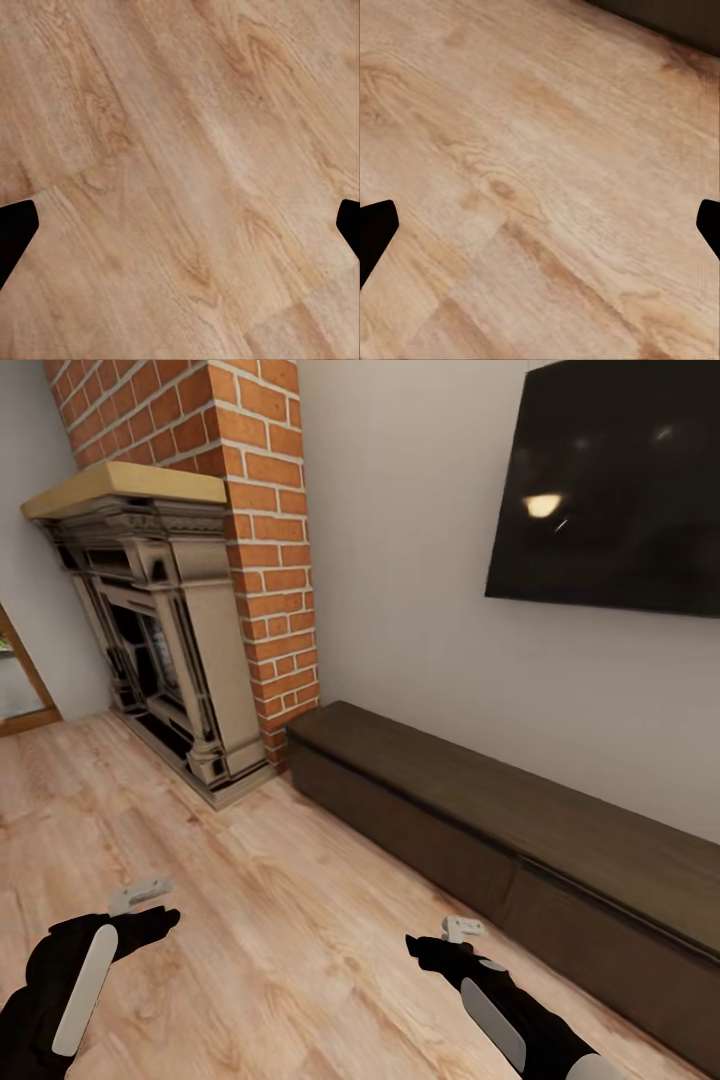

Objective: Place each of the two pumpkins and all three candles from the living room inside a cabinet in the living room (use any cabinet), then make sure every cabinet is closed, and position the cauldron so it is next to a table in the living room.

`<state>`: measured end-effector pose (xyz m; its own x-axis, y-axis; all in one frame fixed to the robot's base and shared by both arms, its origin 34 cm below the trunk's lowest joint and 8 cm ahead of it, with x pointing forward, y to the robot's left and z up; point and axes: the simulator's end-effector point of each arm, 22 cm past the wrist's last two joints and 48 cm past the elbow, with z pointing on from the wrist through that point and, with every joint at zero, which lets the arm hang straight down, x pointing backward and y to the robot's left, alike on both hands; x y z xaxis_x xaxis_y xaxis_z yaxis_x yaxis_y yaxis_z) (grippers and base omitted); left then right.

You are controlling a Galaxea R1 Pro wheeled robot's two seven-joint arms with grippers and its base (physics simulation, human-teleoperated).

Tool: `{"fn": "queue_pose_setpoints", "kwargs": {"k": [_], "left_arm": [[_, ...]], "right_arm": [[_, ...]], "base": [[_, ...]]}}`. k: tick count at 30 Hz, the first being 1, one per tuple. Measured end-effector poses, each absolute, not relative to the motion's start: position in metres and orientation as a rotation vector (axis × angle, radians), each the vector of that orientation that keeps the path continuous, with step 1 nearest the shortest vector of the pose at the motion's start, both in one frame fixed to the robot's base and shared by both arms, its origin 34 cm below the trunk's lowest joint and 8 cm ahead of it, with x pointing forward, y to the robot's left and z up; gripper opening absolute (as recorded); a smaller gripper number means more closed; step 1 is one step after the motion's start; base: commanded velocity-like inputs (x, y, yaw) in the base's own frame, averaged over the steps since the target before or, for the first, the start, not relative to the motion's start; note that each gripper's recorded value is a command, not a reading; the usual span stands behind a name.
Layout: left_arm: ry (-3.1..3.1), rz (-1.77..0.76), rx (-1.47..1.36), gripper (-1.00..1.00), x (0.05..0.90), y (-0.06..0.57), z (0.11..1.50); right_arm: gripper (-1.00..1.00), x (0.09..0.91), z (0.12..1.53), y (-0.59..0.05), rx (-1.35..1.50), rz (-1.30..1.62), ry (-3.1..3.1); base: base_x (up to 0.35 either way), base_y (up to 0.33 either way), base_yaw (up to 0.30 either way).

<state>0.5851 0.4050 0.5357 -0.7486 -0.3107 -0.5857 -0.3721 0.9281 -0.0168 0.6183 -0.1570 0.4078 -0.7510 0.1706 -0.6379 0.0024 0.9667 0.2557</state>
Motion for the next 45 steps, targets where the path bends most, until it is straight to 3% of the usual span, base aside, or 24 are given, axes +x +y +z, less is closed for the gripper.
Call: {"fn": "queue_pose_setpoints", "kwargs": {"k": [16, 32, 45], "left_arm": [[2.488, 0.123, -0.489, 1.00, 0.585, 0.403, 0.529], [2.501, 0.108, -0.495, 1.00, 0.584, 0.401, 0.522], [2.511, 0.109, -0.496, 1.00, 0.583, 0.400, 0.516]], "right_arm": [[1.00, 0.615, 0.400, -0.157, 0.119, 0.310, 2.420], [1.00, 0.611, 0.393, -0.156, 0.119, 0.309, 2.435], [1.00, 0.611, 0.387, -0.160, 0.055, 0.267, 2.439]], "base": [[0.294, 0.159, 0.246], [0.162, 0.256, 0.248], [0.311, 0.050, 0.248]]}}
